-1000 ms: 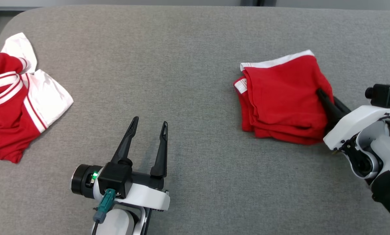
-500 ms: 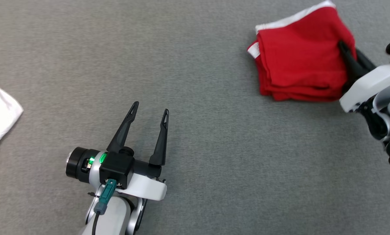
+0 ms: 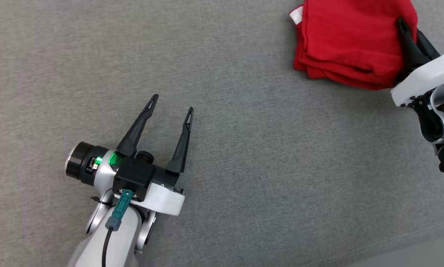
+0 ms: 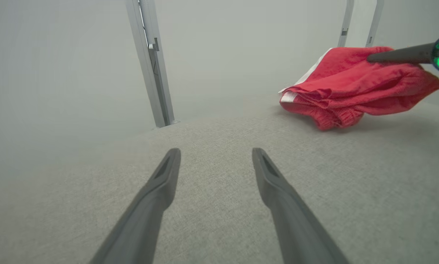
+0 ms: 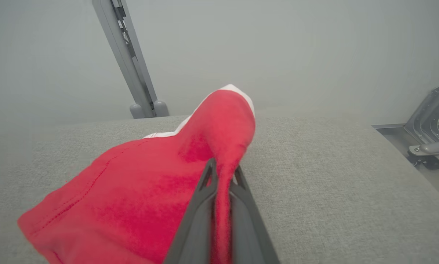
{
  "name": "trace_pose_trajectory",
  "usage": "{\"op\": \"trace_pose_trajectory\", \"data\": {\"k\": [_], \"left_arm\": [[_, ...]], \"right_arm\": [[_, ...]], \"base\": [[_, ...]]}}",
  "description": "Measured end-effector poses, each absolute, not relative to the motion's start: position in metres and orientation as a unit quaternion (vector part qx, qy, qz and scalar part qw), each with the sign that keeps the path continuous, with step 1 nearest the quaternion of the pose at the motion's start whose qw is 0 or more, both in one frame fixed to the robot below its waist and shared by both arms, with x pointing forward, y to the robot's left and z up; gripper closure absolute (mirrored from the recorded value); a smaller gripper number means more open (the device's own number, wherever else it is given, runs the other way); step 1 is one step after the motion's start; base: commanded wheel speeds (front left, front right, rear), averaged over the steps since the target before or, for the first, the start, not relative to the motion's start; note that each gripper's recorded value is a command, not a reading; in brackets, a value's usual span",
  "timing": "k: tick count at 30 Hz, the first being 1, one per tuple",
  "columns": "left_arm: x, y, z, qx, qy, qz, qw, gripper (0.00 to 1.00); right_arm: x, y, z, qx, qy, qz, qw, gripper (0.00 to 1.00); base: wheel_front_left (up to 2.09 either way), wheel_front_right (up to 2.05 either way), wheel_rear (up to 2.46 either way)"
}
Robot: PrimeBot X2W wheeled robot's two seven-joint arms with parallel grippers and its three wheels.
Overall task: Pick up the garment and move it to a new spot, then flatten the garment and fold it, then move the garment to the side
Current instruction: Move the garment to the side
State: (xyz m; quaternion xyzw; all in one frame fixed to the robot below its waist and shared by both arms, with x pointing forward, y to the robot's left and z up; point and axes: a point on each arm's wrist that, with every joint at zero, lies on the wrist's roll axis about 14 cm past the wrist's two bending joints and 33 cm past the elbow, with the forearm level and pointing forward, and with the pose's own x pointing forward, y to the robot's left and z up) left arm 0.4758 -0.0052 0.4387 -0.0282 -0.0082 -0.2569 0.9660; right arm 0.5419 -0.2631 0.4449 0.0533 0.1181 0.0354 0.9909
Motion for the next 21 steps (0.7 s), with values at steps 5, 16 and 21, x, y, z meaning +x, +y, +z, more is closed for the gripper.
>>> {"op": "trace_pose_trajectory", "data": {"k": [5,16,21], "left_arm": [[0.478,-0.023,0.427,-0.032,0.003,-0.285,0.958,0.0],[0.495,-0.036,0.419,-0.044,-0.001,-0.306,0.951,0.0],[0.502,-0.033,0.419,-0.048,-0.006,-0.302,0.952,0.0]], "right_arm": [[0.536,-0.291,0.436,0.02,0.135,0.008,0.991,1.0],[0.574,-0.317,0.429,-0.151,0.164,0.042,0.974,1.0],[0.592,-0.322,0.424,-0.198,0.17,0.053,0.964,1.0]], "base": [[0.0,0.0,0.0],[0.0,0.0,0.0],[0.0,0.0,0.0]]}}
